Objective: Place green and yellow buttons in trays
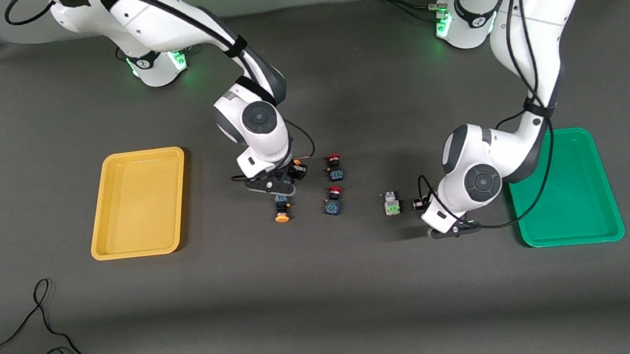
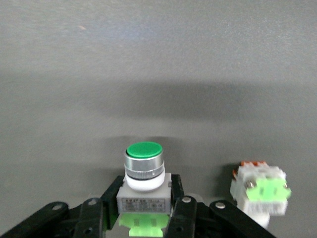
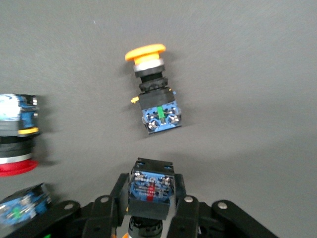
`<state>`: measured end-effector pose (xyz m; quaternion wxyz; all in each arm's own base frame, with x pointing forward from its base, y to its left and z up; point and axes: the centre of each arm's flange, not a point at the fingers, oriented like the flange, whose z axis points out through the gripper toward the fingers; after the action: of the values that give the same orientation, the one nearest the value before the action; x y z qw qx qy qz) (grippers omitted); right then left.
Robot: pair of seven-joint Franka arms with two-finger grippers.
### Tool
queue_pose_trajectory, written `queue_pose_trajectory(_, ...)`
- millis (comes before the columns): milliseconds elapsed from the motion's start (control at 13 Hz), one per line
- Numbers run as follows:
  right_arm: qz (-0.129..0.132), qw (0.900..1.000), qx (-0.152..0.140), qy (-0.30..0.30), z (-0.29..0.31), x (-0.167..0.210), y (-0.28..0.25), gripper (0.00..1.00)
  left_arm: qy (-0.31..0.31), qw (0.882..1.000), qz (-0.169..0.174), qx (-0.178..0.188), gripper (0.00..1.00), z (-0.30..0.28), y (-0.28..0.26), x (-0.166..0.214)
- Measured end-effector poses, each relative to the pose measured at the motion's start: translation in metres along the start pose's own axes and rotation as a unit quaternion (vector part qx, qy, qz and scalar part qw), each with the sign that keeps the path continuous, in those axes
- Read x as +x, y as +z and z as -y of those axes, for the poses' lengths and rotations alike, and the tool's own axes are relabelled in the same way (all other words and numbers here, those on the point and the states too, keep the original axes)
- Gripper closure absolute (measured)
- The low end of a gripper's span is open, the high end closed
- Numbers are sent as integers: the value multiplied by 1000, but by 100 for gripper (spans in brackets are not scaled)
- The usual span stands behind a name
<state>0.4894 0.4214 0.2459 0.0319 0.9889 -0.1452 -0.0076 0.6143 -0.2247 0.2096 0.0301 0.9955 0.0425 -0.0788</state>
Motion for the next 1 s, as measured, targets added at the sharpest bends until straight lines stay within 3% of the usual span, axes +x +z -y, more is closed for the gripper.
queue_pose_trajectory(231, 18, 1000, -16, -17, -24, 39, -98, 60, -9, 1000, 3, 13, 57, 10, -58, -5)
queue_pose_trajectory(538, 44, 995, -18, -91, -171, 136, -175, 60, -40, 998, 17, 40, 57, 52, -152, -16)
queue_pose_trajectory(846, 53, 982, -6, -179, -372, 204, -176, 60, -9, 996, 23, 80, 57, 131, -213, -14)
queue_pose_trajectory(1000, 38, 978, 7, -206, -435, 215, -139, 60, 17, 996, 30, 76, 57, 192, -218, -5)
